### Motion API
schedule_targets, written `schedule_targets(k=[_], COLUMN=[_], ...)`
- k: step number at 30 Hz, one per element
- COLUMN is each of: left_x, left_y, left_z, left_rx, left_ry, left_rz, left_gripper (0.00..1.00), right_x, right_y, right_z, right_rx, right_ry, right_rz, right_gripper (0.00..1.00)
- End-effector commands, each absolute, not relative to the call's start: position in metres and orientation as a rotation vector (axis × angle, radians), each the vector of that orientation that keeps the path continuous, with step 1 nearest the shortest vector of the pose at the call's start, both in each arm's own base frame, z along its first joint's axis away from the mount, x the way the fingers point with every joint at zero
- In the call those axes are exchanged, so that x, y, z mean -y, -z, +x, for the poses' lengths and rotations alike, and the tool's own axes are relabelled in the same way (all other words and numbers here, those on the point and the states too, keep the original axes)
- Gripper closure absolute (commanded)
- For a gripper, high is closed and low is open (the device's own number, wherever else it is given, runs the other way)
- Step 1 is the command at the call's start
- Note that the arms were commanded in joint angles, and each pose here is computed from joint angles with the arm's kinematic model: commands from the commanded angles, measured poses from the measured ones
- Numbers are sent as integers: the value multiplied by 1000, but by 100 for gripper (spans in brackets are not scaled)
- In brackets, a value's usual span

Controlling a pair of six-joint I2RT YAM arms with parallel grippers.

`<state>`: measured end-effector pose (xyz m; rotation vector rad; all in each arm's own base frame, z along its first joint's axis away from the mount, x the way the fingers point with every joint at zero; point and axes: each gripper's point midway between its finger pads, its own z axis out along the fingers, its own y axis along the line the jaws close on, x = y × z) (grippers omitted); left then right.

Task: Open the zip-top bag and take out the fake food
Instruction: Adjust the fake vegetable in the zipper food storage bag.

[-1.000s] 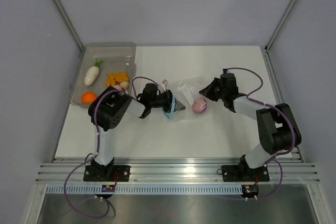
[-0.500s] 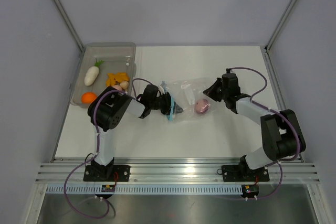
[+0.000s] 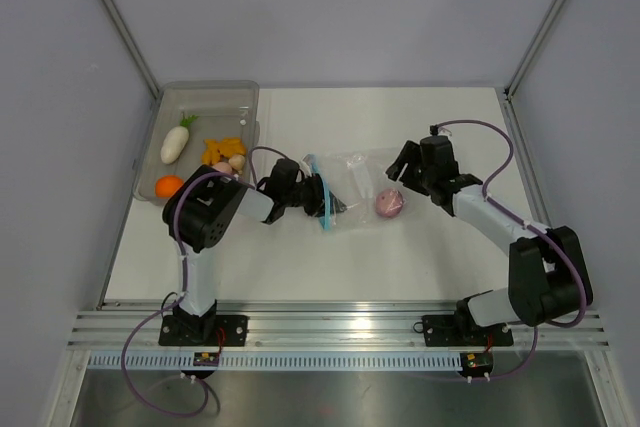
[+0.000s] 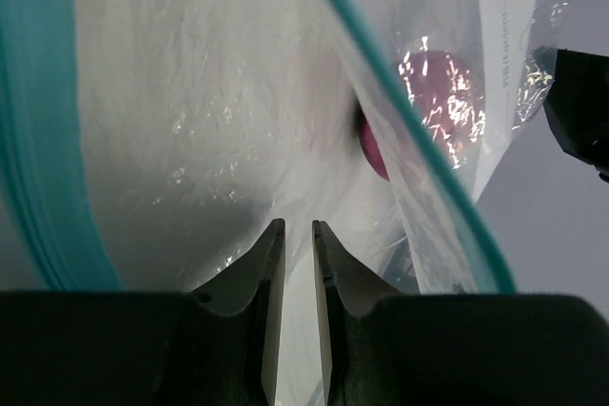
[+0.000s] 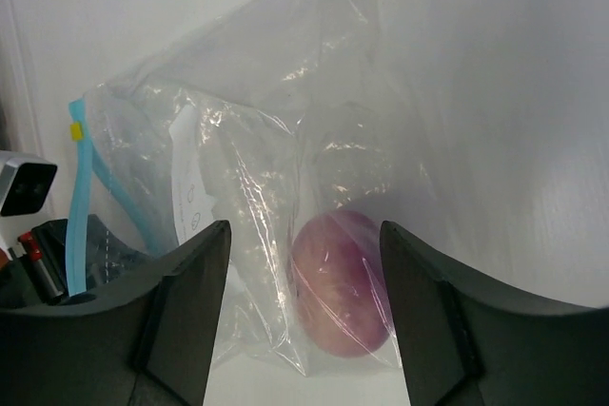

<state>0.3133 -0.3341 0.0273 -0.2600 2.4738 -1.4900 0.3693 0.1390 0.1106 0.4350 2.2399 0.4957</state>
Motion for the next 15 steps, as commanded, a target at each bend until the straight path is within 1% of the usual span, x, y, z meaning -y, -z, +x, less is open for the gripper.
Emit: schedule_targets(k=[1,4,5,8,12,15], left_x=[333,331,332,330,330,329], left_y=[-56,-56,-57,-58,-61,-61], left_z=[326,326,327,328,326,326], left_rx=[-2369,-2370,-2367,-2362,-2357,-2359], left_ry=[1504,1502,1505,1504,1511,1507], left_rz=[-205,-209,-208,-211,-204,-207], left_gripper=[81,81,81,81,81,81], right_x=[-127,-125,-123,-117,-121,-123], right_y=[-131,-129,-133,-127,-120,-115], right_z=[370,357,354,343,330,325], right_rx=[-2213,-2232,-2222,-2232,-2244,-2250], right_ry=[-389,-384,-373,-354,-397,-377], right_rz=[403,381,381,374,352,330], right_gripper=[29,41,42,38,36,35])
